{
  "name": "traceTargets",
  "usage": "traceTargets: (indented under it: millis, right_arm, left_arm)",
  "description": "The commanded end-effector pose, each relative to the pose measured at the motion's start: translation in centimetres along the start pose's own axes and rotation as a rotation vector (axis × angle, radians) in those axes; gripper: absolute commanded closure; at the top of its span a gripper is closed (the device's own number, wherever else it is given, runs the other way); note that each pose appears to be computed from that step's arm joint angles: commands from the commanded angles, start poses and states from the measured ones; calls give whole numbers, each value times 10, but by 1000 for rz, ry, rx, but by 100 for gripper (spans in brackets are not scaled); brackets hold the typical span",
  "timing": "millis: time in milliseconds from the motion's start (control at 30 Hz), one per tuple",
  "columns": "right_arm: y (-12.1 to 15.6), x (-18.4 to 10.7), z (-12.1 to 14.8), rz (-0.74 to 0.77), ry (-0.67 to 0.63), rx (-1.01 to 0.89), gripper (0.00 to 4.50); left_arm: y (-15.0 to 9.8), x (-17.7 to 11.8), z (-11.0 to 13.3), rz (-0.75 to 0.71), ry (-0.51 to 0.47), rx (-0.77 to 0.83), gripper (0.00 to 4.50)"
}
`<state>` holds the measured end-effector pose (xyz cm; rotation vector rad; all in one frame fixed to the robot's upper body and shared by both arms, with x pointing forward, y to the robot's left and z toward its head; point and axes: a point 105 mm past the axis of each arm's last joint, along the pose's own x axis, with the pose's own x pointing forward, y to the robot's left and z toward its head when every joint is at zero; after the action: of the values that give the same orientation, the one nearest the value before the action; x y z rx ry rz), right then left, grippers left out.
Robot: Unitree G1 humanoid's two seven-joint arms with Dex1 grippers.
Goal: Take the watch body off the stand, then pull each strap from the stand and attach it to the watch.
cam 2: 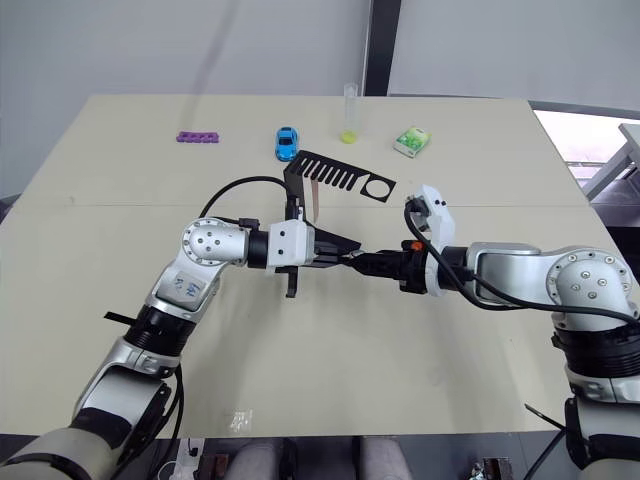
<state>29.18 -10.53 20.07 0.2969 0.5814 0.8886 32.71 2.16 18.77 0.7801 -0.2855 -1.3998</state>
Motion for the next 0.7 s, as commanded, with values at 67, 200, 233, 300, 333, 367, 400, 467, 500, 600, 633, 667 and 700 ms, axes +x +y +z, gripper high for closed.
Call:
traceTargets:
  millis: [67,200,233,300,333,367,400,467,500,600,633,667,700]
  right_arm:
    - [28,6,-5,130,22,-33,289]
    - [28,6,-4,130,19,-32,289]
    - [27,6,-4,129,19,-31,289]
    - [27,6,-4,129,19,-31,289]
    - [27,6,-4,128,19,-31,289]
    - [27,6,-4,128,20,-31,289]
    - [27,6,-4,128,20,-31,289]
    - [26,6,-4,127,20,-31,289]
    - [26,6,-4,128,20,-32,289]
    - [27,7,-5,132,22,-30,289]
    - [28,7,-5,135,22,-29,289]
    - [28,7,-6,140,22,-29,289]
    - [29,7,-6,143,21,-29,289]
  left_arm:
    - [4,15,34,-23,-103,109,450]
    - [6,16,35,-23,-105,113,450]
    - [6,16,35,-22,-105,113,450]
    - [7,16,35,-22,-104,114,450]
    - [7,16,35,-21,-103,115,450]
    - [7,16,35,-21,-102,114,450]
    - [7,16,34,-20,-102,114,450]
    - [7,16,34,-20,-100,112,450]
    - [7,16,34,-20,-100,112,450]
    - [6,15,33,-19,-99,111,450]
    - [6,15,33,-19,-99,111,450]
    - [6,15,33,-18,-98,111,450]
    - [6,15,33,-17,-98,110,450]
